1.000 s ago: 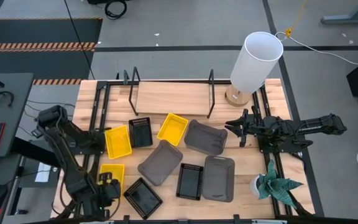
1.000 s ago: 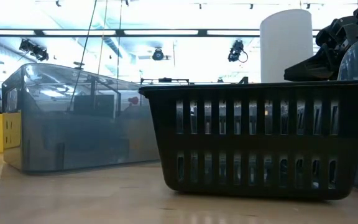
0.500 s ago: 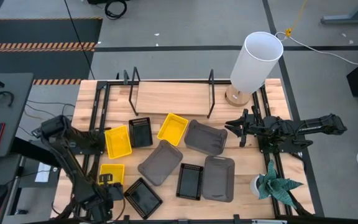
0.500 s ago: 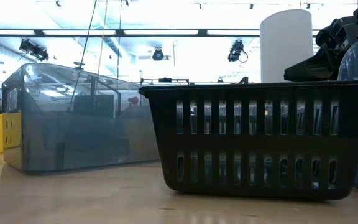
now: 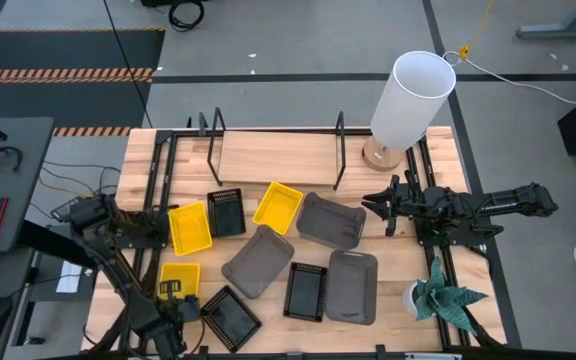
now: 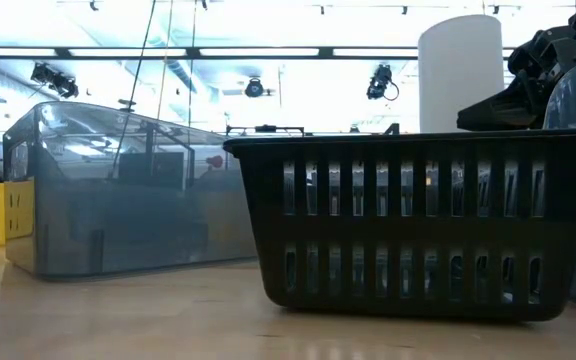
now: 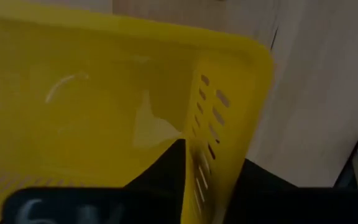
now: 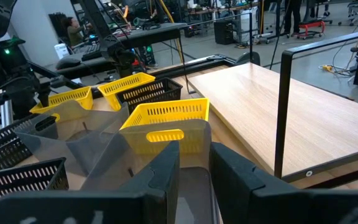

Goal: Stack baskets on shelf by color
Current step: Stack the bottom yellow bin on the top left yellow bin

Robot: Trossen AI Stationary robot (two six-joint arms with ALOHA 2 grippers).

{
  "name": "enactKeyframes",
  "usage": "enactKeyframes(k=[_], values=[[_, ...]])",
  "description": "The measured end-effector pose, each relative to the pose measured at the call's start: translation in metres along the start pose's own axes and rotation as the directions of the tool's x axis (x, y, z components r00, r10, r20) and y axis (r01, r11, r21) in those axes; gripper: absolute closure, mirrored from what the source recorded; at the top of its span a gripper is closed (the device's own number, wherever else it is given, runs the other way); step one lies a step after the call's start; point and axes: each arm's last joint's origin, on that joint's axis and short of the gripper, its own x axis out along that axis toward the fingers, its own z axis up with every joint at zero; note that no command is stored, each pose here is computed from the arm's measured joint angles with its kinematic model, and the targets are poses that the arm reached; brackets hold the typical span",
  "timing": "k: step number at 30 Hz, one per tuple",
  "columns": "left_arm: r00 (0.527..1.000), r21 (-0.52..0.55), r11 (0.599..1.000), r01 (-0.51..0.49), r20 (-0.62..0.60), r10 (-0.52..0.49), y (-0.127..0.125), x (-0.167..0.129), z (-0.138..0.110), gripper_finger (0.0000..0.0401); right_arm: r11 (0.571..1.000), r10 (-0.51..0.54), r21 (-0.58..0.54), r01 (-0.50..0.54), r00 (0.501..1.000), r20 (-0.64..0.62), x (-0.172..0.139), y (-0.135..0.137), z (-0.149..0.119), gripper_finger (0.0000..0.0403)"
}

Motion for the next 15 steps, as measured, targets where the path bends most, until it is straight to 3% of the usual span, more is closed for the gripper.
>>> enactKeyframes(k=[5, 15], values=[[0.998, -0.008, 1.0, 0.012, -0.066, -0.012, 0.004, -0.001, 0.005, 0.0391, 1.0, 0.0, 0.0, 0.0, 1.0, 0.0, 0.0, 0.0, 0.0, 0.031], [0.996, -0.05, 0.998, 0.038, -0.078, -0.042, 0.015, -0.044, 0.013, 0.0396, 1.0, 0.0, 0.0, 0.0, 1.0, 0.0, 0.0, 0.0, 0.0, 0.031]])
